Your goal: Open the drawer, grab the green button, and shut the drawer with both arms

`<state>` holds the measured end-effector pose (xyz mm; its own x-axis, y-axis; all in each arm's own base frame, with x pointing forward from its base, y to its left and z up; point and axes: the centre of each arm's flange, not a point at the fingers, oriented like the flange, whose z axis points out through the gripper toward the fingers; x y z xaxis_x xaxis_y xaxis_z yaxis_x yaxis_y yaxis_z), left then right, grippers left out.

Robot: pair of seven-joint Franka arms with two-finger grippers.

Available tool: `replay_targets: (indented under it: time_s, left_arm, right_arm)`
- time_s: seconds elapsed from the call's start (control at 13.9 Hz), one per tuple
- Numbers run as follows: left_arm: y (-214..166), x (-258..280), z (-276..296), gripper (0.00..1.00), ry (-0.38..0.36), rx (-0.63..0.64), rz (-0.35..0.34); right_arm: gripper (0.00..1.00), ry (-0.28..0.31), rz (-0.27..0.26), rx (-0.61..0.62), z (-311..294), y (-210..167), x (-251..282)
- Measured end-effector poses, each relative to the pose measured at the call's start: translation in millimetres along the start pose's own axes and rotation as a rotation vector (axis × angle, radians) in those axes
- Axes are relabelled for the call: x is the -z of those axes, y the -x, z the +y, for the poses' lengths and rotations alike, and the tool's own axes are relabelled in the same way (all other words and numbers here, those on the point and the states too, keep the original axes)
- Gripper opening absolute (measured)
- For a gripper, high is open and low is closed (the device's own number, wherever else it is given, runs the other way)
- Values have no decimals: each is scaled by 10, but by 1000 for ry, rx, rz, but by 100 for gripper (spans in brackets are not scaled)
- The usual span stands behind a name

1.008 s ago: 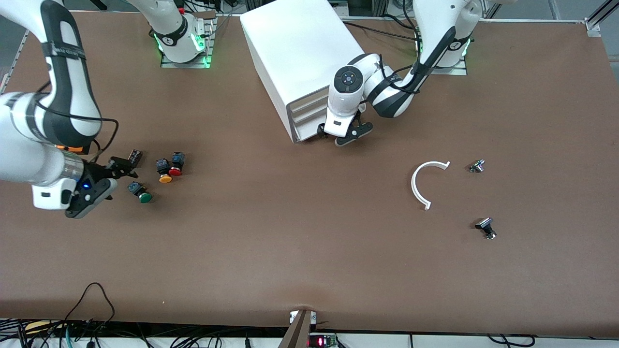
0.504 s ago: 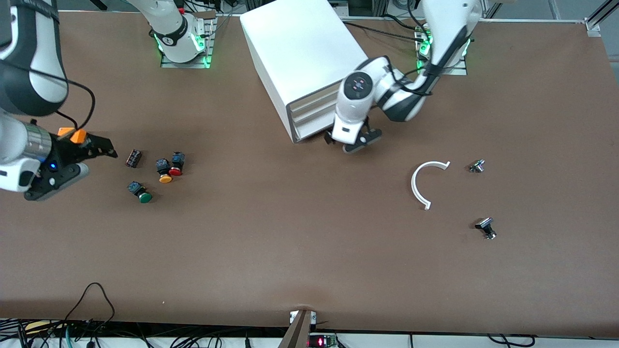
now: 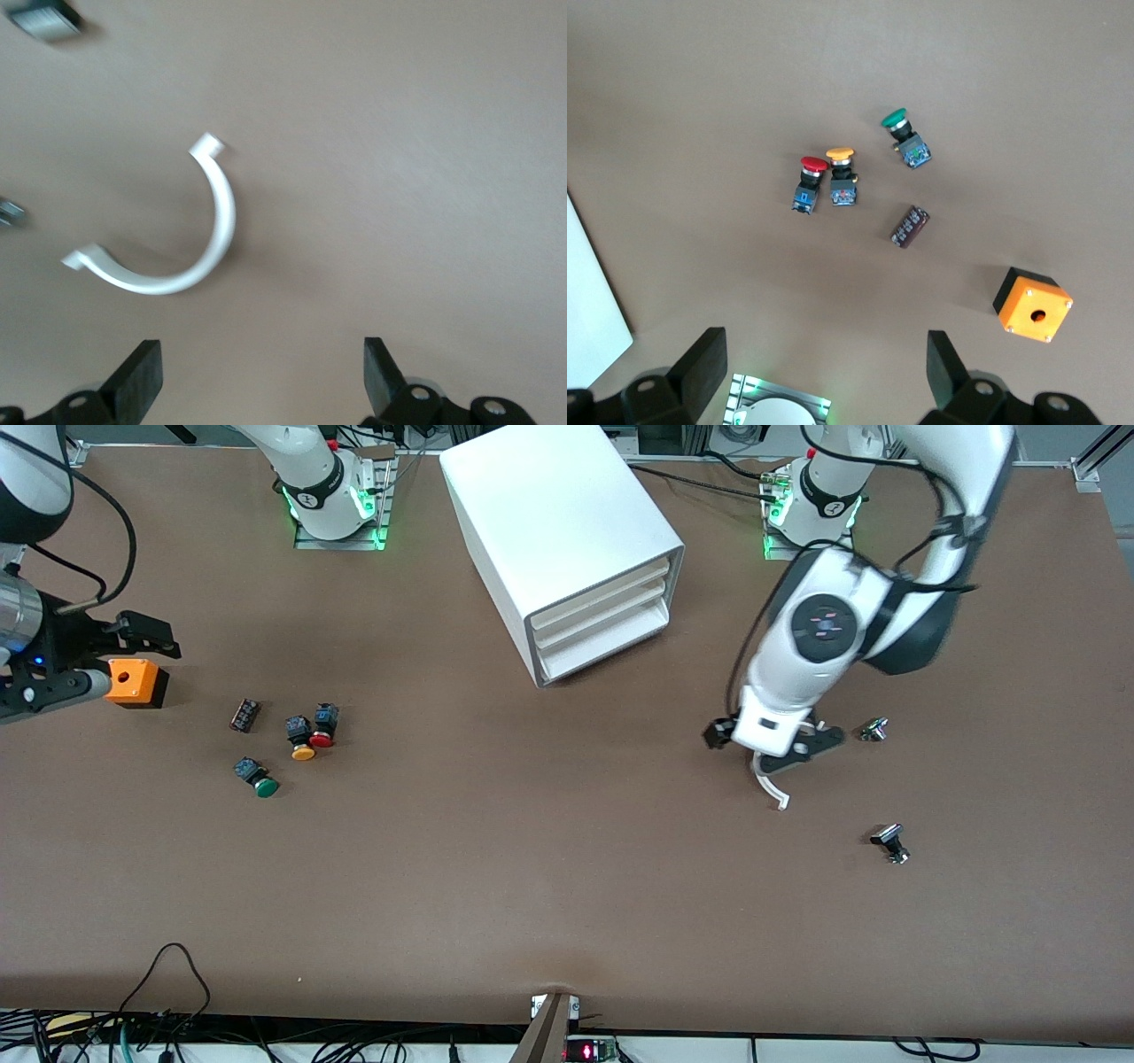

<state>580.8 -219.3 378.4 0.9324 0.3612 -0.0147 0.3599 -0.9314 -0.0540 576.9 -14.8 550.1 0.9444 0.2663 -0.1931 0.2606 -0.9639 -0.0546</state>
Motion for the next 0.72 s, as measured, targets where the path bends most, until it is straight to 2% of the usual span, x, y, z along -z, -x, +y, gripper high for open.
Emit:
replay_targets:
  time_s: [0.22, 0.5, 0.72]
  left_arm:
    - [-205, 465, -492, 100, -29, -75, 6]
    - [-328, 707, -776, 100, -32, -150, 25]
    - [-533, 1065, -1222, 100, -11, -227, -10]
  right_arm:
    - [100, 5, -2, -16, -38, 61, 14]
    - [100, 11, -25, -78, -132, 15, -62]
    - [100, 15, -21, -133, -186, 4, -42]
